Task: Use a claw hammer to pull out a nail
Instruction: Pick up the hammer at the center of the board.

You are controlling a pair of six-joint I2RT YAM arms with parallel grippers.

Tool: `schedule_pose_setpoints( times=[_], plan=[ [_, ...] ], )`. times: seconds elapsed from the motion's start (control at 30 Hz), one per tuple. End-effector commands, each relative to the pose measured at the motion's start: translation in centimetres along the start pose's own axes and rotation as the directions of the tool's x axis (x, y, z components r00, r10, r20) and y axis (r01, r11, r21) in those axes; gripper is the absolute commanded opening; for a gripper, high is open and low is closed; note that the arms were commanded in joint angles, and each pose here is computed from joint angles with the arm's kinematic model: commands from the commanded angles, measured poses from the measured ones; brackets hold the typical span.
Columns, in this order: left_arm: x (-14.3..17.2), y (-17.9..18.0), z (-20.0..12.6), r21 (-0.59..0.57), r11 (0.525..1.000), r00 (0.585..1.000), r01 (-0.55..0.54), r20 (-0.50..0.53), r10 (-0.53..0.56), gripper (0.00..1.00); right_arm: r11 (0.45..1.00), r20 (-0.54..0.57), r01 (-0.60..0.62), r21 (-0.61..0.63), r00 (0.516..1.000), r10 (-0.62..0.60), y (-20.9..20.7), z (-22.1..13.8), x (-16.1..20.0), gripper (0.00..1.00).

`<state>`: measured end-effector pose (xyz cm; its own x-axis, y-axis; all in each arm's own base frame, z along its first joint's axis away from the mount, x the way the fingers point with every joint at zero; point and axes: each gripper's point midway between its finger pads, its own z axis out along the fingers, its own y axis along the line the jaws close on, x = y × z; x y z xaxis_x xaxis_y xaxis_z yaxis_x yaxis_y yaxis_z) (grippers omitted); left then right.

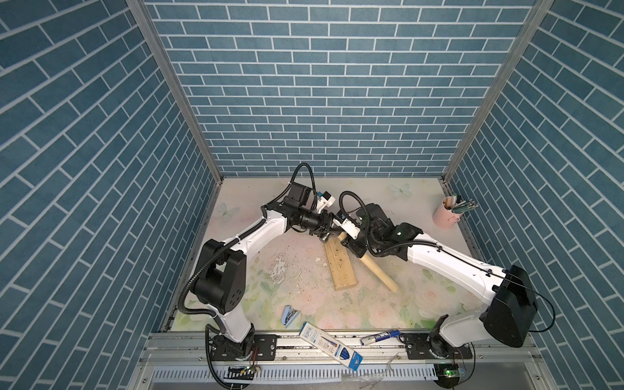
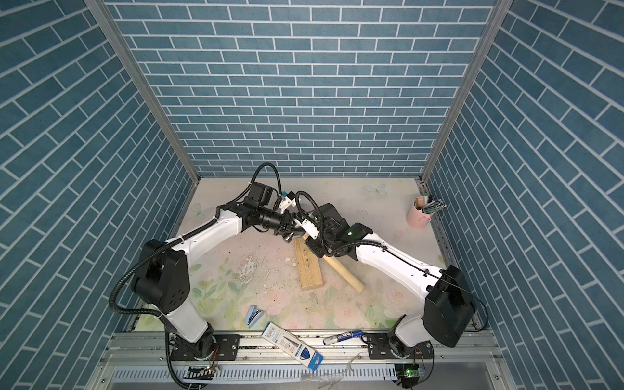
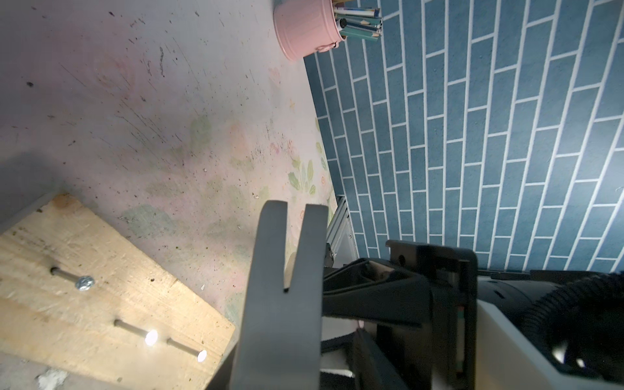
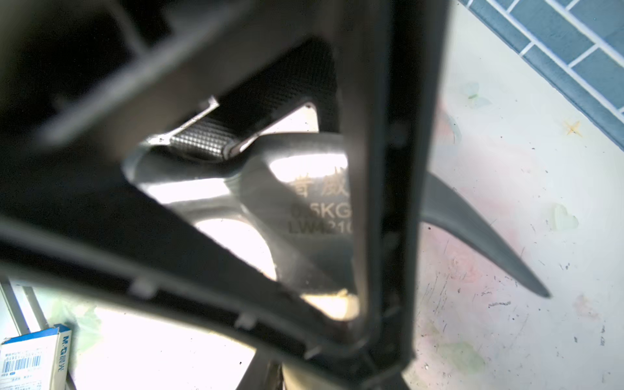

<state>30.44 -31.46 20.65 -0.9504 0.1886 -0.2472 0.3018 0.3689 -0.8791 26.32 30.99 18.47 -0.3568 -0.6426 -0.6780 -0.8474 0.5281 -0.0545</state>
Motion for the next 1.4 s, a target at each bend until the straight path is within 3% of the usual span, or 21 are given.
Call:
schedule_pose_setpoints(
  times=[0.0, 0.5, 0.73, 0.93, 1.1, 1.37],
  plan=[
    [0.9, -0.1, 0.4, -0.006, 1.000, 0.999, -0.009, -0.049, 0.008, 0.46, 0.998, 0.171, 0.044, 0.035, 0.984, -0.050, -0.4, -3.1, -4.8, 0.00],
    [0.3, -0.5, 1.0, 0.012, 1.000, 0.999, -0.017, -0.051, 0.017, 0.23, 0.998, 0.181, 0.052, 0.035, 0.982, -0.058, -0.2, -3.6, -5.2, 0.00],
    [-0.4, -1.1, 1.2, 0.055, 0.998, 0.999, -0.012, -0.032, 0.014, 0.01, 0.998, 0.174, 0.049, 0.036, 0.983, -0.055, -0.2, -3.3, -5.1, 0.00],
    [-1.6, -2.3, 0.6, 0.118, 0.993, 1.000, -0.027, 0.020, 0.024, 0.00, 0.997, 0.147, 0.039, 0.062, 0.988, -0.048, -0.8, -3.0, -4.7, 0.00],
    [-3.2, -2.3, -0.8, 0.167, 0.986, 0.996, -0.007, 0.087, -0.007, 0.00, 0.996, 0.122, 0.033, 0.087, 0.992, -0.044, -1.2, -2.7, -4.0, 0.10],
    [-4.1, -2.0, -2.7, 0.164, 0.986, 0.990, -0.007, 0.141, -0.016, 0.00, 0.991, 0.123, 0.027, 0.134, 0.991, -0.043, -2.1, -3.0, -4.2, 0.34]
  ],
)
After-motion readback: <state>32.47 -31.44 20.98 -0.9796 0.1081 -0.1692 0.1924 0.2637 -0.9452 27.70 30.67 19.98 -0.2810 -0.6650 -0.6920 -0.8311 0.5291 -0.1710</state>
